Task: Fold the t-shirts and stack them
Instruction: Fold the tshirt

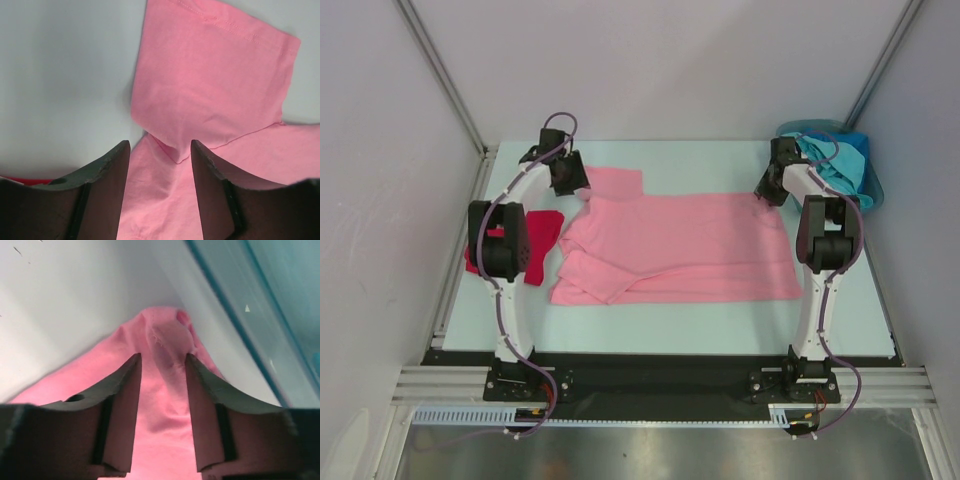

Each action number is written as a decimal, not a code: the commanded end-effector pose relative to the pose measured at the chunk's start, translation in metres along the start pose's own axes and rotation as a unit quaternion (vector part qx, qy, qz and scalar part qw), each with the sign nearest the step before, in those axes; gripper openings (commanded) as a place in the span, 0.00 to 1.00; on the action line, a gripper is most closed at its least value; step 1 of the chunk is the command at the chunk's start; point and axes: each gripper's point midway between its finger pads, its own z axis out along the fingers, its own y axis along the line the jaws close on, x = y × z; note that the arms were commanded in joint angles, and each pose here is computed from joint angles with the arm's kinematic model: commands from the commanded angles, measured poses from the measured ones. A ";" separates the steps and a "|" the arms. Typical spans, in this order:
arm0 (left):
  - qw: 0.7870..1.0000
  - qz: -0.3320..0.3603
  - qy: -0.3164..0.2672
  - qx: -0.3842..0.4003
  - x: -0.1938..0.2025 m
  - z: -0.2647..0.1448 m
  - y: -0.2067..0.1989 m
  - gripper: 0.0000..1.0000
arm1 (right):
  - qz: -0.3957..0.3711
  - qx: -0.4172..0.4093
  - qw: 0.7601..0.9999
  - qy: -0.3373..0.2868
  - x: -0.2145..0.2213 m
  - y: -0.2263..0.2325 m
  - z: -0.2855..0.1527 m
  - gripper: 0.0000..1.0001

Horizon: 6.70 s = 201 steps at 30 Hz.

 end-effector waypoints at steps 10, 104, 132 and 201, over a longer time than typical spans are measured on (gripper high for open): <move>0.999 0.003 -0.038 -0.003 -0.020 -0.030 0.000 0.57 | -0.025 0.016 0.999 0.016 0.021 0.003 -0.010 0.20; 0.998 -0.013 0.014 -0.058 -0.013 0.070 -0.002 0.55 | 0.008 -0.027 0.999 -0.017 0.014 0.018 -0.025 0.06; 0.997 -0.015 0.016 -0.073 -0.011 0.055 0.016 0.57 | 0.012 -0.035 0.999 -0.013 0.021 0.018 -0.023 0.03; 0.995 -0.020 -0.102 0.005 -0.038 -0.051 -0.035 0.00 | 0.168 -0.122 0.953 -0.219 -0.025 -0.004 -0.118 0.00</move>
